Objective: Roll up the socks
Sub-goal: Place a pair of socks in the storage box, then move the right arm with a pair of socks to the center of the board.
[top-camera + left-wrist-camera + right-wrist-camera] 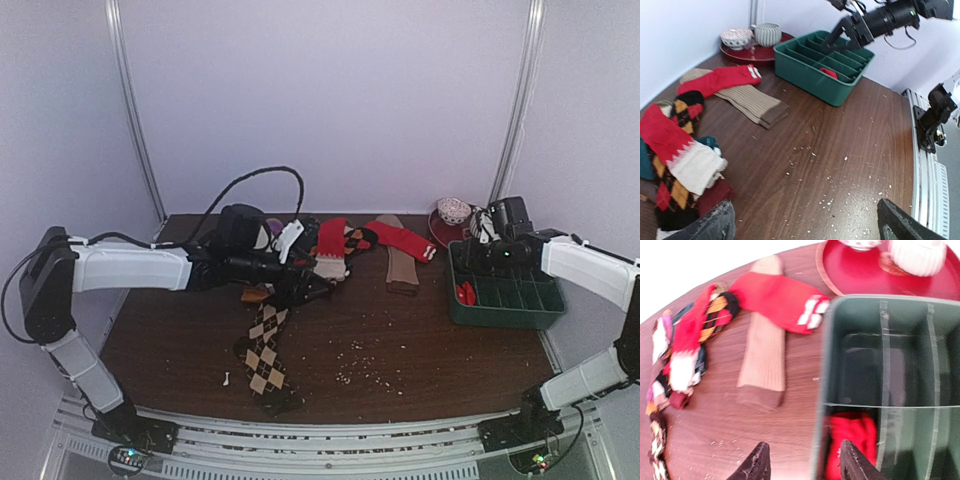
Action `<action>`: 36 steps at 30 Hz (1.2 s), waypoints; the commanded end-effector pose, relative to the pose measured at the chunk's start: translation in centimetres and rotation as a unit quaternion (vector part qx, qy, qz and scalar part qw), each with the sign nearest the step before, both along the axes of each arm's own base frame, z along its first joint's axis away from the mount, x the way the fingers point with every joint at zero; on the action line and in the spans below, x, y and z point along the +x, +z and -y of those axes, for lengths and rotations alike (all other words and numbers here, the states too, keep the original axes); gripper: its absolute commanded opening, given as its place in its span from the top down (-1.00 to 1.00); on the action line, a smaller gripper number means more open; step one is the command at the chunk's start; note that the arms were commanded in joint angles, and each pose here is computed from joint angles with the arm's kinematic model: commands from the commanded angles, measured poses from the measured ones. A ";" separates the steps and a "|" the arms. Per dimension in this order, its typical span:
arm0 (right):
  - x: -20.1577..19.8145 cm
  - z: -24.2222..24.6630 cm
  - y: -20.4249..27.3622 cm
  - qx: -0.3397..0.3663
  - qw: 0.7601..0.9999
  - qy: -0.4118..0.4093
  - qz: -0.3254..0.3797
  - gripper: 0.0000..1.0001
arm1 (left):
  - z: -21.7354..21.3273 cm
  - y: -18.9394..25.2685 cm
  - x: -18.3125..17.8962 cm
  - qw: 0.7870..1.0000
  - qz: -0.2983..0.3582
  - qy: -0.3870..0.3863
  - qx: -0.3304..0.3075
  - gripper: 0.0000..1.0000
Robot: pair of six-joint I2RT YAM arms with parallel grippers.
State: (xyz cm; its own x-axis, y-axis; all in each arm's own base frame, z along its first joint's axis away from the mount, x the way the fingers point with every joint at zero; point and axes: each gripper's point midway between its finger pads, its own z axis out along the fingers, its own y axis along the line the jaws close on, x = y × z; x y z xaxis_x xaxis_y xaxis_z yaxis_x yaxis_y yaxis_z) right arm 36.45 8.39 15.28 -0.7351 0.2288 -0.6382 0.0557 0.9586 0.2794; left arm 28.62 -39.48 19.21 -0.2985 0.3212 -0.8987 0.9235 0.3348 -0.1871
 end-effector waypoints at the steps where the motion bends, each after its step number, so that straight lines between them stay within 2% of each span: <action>1: -1.2 -4.4 0.5 0.014 0.996 0.080 0.024 0.02 | -1.9 3.3 1.5 0.996 0.034 0.078 0.004 -0.97; 4: -1.9 -8.4 1.0 0.015 0.989 0.143 0.046 0.02 | -4.2 2.3 1.9 0.990 0.023 0.136 0.024 -0.97; 6: -3.3 -12.6 1.4 0.019 0.973 0.218 0.068 0.00 | -6.2 1.5 2.0 0.982 0.012 0.186 0.033 -0.97; 10: -7.7 -21.1 1.9 0.082 0.919 0.370 0.107 -0.01 | -10.5 -0.4 1.3 0.956 -0.048 0.288 0.035 -0.82; 13: -11.3 -26.2 0.9 0.117 0.877 0.453 0.106 -0.01 | -12.4 -2.4 -0.4 0.943 -0.098 0.318 0.026 -0.65; 16: -14.7 -31.0 -0.4 0.112 0.836 0.528 0.095 -0.01 | -14.2 -5.4 -1.7 0.927 -0.137 0.346 0.043 -0.42; 19: -18.3 -34.8 -1.7 0.100 0.796 0.591 0.085 -0.01 | -15.5 -7.4 -2.6 0.917 -0.156 0.363 0.058 -0.36; 21: -20.1 -36.6 -2.7 0.097 0.777 0.617 0.078 -0.01 | -16.7 -8.3 -2.8 0.907 -0.159 0.385 0.067 -0.35; 23: -21.0 -38.0 -4.0 0.091 0.769 0.630 0.068 -0.01 | -18.4 -8.9 -2.9 0.890 -0.156 0.420 0.081 -0.34; 26: -21.3 -39.5 -5.7 0.077 0.761 0.642 0.060 -0.01 | -21.4 -9.4 -2.8 0.855 -0.149 0.486 0.099 -0.35; 29: -20.3 -41.0 -6.5 0.064 0.759 0.644 0.068 -0.01 | -22.7 -9.7 -2.8 0.836 -0.149 0.518 0.105 -0.40; 36: -18.1 -44.5 -8.7 0.024 0.749 0.656 0.085 -0.01 | -22.9 -11.0 -2.9 0.829 -0.156 0.524 0.118 -0.44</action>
